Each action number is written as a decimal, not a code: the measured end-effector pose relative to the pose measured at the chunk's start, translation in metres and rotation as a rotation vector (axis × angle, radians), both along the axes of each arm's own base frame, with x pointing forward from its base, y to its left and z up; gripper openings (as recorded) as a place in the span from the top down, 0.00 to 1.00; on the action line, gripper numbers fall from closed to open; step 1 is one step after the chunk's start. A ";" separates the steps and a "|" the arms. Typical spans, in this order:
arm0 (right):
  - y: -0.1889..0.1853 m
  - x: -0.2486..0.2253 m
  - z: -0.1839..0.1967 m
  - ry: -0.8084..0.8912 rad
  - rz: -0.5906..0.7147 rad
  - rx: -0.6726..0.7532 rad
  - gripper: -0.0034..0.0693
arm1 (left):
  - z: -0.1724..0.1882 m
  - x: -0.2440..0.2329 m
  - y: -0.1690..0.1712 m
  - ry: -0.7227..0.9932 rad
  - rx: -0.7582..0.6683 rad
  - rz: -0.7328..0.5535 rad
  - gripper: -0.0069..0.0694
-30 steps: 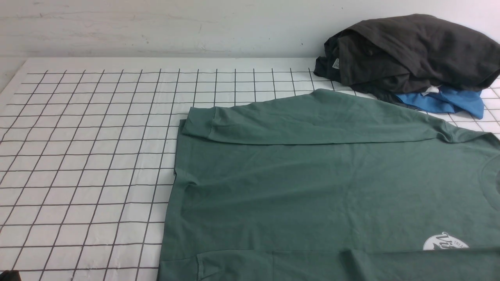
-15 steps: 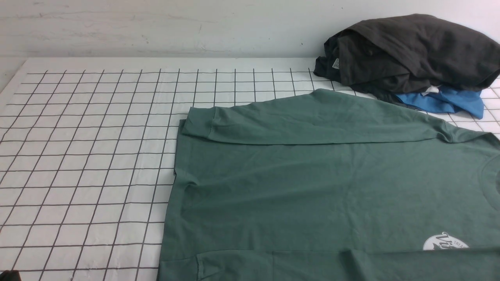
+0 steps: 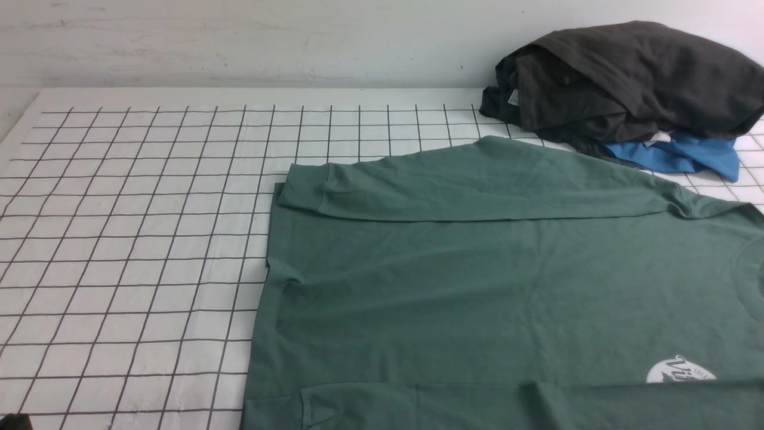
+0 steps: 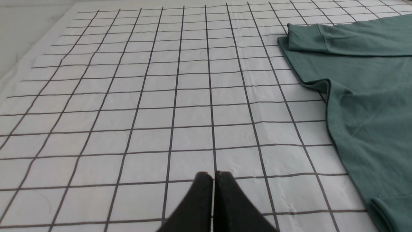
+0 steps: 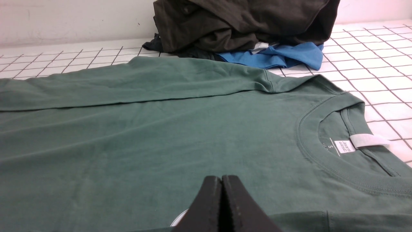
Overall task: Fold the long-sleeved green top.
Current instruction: Use the left arm to clamp the cuff closest to it
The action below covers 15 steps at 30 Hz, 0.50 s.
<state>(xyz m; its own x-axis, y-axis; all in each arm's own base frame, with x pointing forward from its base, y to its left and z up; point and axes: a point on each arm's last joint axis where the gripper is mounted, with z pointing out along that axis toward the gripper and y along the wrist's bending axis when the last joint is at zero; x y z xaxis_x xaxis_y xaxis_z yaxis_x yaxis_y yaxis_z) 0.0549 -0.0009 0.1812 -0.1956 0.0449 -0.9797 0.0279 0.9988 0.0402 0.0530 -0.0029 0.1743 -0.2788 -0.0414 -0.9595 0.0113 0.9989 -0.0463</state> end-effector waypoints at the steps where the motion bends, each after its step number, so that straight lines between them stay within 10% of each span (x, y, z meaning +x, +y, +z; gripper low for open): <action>1: 0.000 0.000 0.000 0.000 0.000 0.000 0.97 | 0.000 0.000 0.000 0.000 0.000 0.000 0.92; 15: 0.000 0.000 0.000 0.000 0.000 0.001 0.97 | 0.000 0.000 0.000 -0.001 -0.014 -0.001 0.92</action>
<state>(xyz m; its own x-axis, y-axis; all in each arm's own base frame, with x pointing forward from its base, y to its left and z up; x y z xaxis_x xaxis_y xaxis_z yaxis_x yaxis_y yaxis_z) 0.0549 -0.0009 0.1812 -0.1955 0.0458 -0.9796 0.0281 0.9988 0.0411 0.0530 -0.0033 0.1745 -0.2781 -0.0544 -0.9590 0.0124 0.9981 -0.0602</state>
